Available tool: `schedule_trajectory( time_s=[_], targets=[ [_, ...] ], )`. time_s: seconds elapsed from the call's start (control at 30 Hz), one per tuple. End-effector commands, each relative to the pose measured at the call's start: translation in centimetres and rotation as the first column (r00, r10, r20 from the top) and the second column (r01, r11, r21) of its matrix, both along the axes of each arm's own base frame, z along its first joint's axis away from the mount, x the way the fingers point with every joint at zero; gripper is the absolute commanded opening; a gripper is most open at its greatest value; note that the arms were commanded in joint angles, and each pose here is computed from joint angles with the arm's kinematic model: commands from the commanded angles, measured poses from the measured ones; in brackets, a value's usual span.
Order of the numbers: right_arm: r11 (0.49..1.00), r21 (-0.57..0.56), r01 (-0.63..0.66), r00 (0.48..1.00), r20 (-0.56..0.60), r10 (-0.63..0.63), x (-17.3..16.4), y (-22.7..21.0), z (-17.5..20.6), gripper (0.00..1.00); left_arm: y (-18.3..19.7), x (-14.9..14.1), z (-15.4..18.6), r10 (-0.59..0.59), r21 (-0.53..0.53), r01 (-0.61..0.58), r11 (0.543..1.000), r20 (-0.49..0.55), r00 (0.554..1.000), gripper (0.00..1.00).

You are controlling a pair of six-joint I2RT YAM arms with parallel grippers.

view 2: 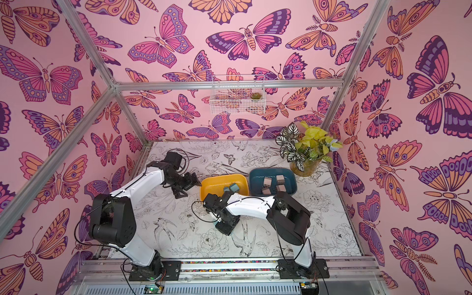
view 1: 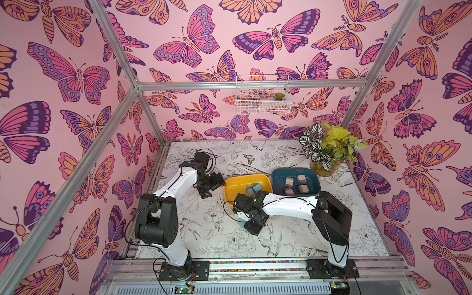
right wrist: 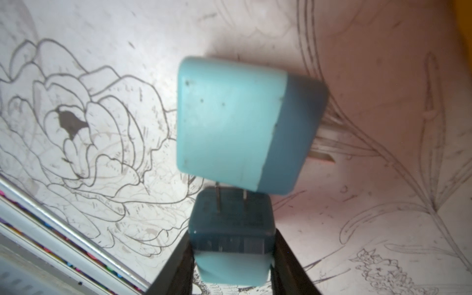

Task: Place the plugs by color into the storage box
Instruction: Pick up the plug from the center of the board.

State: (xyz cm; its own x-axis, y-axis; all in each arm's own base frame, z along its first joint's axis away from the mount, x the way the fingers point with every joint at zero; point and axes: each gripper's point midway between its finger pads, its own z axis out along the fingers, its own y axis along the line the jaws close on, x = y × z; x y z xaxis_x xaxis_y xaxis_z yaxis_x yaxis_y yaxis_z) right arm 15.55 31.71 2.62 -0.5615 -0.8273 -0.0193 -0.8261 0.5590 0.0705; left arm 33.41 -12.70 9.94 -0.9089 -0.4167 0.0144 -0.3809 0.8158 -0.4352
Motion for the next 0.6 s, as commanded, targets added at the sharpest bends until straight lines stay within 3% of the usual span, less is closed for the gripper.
schedule_trajectory(
  time_s=[0.0, 0.27, 0.57],
  targets=[
    [1.000, -0.031, 0.000, 0.999, -0.032, -0.001, -1.1, -1.7, 0.4, 0.39, -0.1, -0.1, 0.1, -0.005, -0.003, 0.005, 1.000, -0.002, 1.000, 0.91],
    [0.999, -0.033, 0.007, 1.000, -0.006, -0.008, -1.0, -2.4, 2.7, 0.36, -0.4, 0.6, 0.1, -0.003, -0.011, 0.003, 1.000, -0.001, 1.000, 0.91],
    [0.999, 0.010, 0.042, 0.998, 0.053, -0.042, 0.4, -2.7, 8.5, 0.36, -0.5, 1.3, 0.5, 0.000, -0.009, 0.000, 1.000, 0.019, 1.000, 0.91]
  ],
)
